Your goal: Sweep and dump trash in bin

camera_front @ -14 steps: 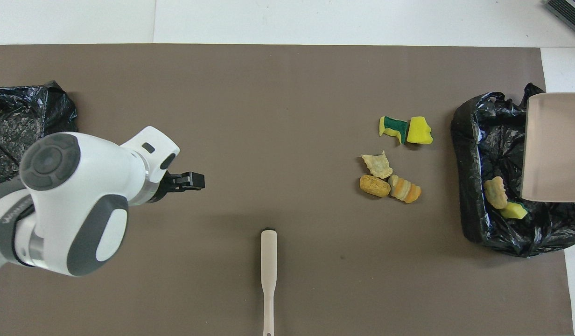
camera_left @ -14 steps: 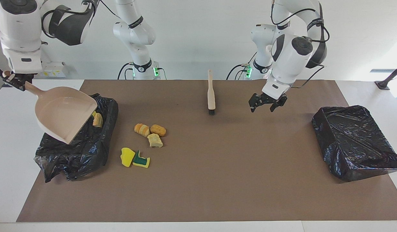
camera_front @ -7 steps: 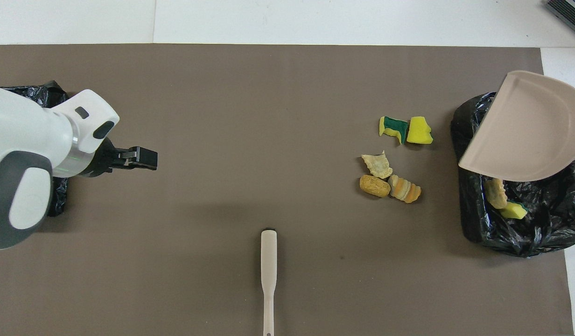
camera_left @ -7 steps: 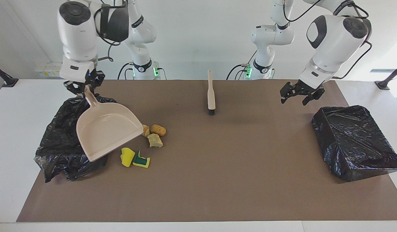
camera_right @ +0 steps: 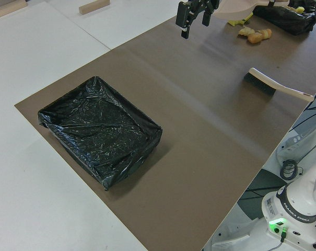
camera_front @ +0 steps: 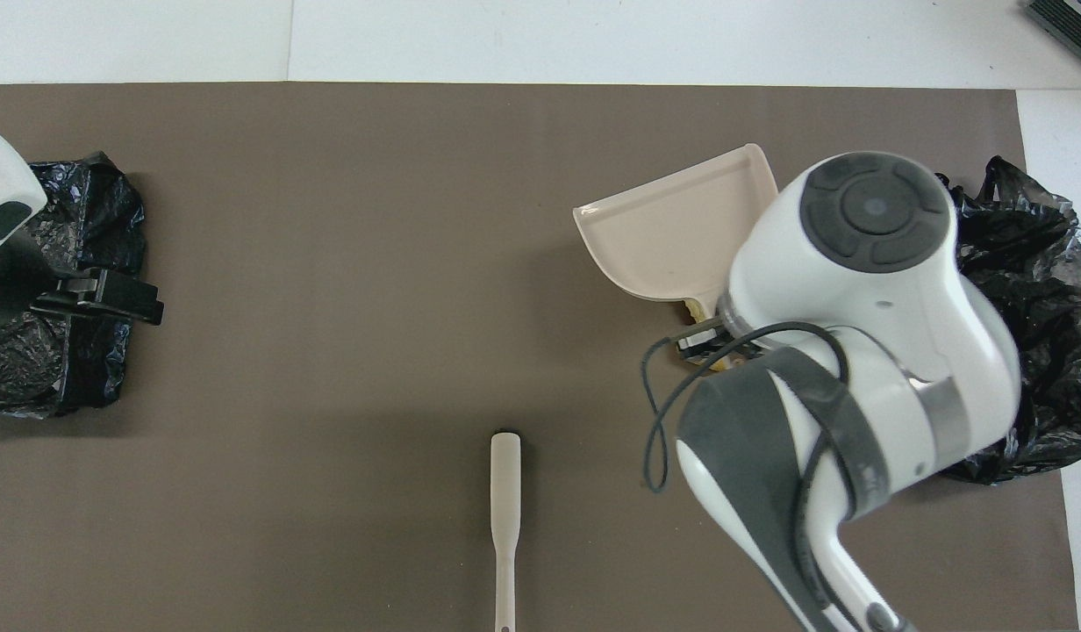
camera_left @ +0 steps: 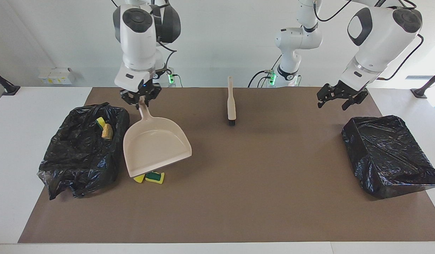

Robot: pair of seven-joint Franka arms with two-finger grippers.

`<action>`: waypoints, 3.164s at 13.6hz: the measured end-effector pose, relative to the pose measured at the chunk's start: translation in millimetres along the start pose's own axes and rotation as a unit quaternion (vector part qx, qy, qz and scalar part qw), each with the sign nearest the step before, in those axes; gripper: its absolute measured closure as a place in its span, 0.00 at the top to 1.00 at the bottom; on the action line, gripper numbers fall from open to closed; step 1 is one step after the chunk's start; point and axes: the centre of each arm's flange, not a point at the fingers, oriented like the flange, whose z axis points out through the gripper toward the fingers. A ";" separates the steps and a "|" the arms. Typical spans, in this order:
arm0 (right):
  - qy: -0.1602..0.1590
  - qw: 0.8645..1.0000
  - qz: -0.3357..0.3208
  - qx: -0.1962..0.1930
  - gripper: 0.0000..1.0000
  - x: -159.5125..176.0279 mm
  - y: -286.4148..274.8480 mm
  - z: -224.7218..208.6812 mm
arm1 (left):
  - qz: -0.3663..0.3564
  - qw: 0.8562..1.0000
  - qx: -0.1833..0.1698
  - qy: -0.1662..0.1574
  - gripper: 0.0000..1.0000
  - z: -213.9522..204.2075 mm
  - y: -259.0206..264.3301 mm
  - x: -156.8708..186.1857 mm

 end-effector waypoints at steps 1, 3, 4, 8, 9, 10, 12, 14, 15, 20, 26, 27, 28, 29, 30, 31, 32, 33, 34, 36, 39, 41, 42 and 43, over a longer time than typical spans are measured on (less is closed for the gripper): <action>0.002 0.999 0.028 0.019 0.33 8.1 -21.8 11.6 | 0.000 1.000 0.000 -0.003 1.00 1.0 0.1 -0.2; 0.013 0.996 0.072 0.051 0.33 21.0 -61.7 34.0 | 0.001 1.000 0.000 -0.010 1.00 4.3 0.2 -0.5; 0.019 0.994 0.086 0.069 0.33 26.4 -78.9 45.9 | 0.001 1.000 0.000 -0.010 1.00 4.4 0.1 -0.4; 0.016 0.995 0.065 0.075 0.33 20.7 -137.4 94.7 | 0.002 1.000 0.007 -0.007 1.00 0.2 -1.4 -1.2; 0.016 0.995 0.061 0.075 0.33 20.5 -143.7 102.5 | 0.002 1.000 0.008 -0.006 1.00 -0.7 -1.6 -1.3; 0.018 0.995 0.061 0.076 0.33 22.4 -145.5 107.3 | 0.003 1.000 0.009 -0.006 1.00 -0.9 -1.8 -1.3; 0.023 0.995 0.066 0.078 0.33 28.1 -142.7 112.6 | 0.003 1.000 0.009 -0.006 1.00 -0.9 -2.2 -1.3; 0.025 0.994 0.070 0.077 0.33 32.2 -138.6 115.3 | 0.003 1.000 0.009 -0.006 1.00 -0.9 -2.5 -1.4; 0.027 0.994 0.071 0.078 0.33 33.5 -137.3 115.4 | 0.003 1.000 0.009 -0.006 1.00 -0.9 -2.6 -1.4; 0.038 0.994 0.071 0.072 0.33 40.2 -131.9 121.6 | 0.005 1.000 0.009 -0.006 1.00 -0.9 0.1 -1.2; 0.037 0.994 0.073 0.069 0.81 42.4 -124.1 114.8 | 0.010 1.000 0.009 0.002 1.00 -0.6 5.2 1.8; 0.028 0.994 0.079 0.063 0.96 42.9 -112.5 105.2 | 0.011 1.000 0.008 0.005 1.00 0.1 7.0 3.5; 0.017 0.995 0.084 0.056 1.00 41.8 -98.7 91.5 | 0.014 1.000 0.008 0.008 1.00 1.8 9.8 5.9; 0.010 0.995 0.081 0.050 1.00 37.0 -87.9 74.8 | 0.018 1.000 0.007 0.008 1.00 5.6 14.4 9.4; 0.004 0.996 0.076 0.048 1.00 27.8 -81.5 55.2 | 0.024 1.000 0.007 0.009 1.00 11.2 20.3 14.6; -0.001 0.996 0.072 0.047 1.00 14.4 -80.2 37.6 | 0.028 1.000 0.005 0.011 1.00 17.3 26.0 20.1; -0.009 0.997 0.067 0.046 1.00 -1.9 -81.4 24.4 | 0.034 0.999 0.003 0.013 1.00 23.9 32.6 25.9; -0.020 0.997 0.059 0.043 1.00 -20.9 -84.4 15.3 | 0.041 0.999 0.002 0.017 1.00 31.3 41.5 32.9; -0.030 0.997 0.050 0.040 1.00 -40.9 -90.6 10.6 | 0.048 0.999 0.002 0.022 1.00 39.8 50.9 40.1; -0.051 0.997 0.045 0.047 1.00 -89.4 -116.7 17.9 | 0.065 0.997 0.000 0.028 1.00 61.6 73.1 55.8; -0.056 0.995 0.054 0.067 1.00 -156.7 -146.6 46.5 | 0.065 0.997 -0.004 0.043 1.00 98.0 116.1 77.5; -0.071 0.993 0.067 0.069 1.00 -187.8 -156.1 64.0 | 0.062 0.997 -0.008 0.052 1.00 128.3 157.0 88.2; -0.075 0.993 0.070 0.066 1.00 -202.3 -163.4 75.8 | 0.064 0.996 -0.010 0.055 1.00 144.6 180.9 91.1; -0.077 0.993 0.069 0.060 1.00 -215.4 -169.4 90.6 | 0.068 0.996 -0.012 0.056 1.00 158.1 201.9 91.3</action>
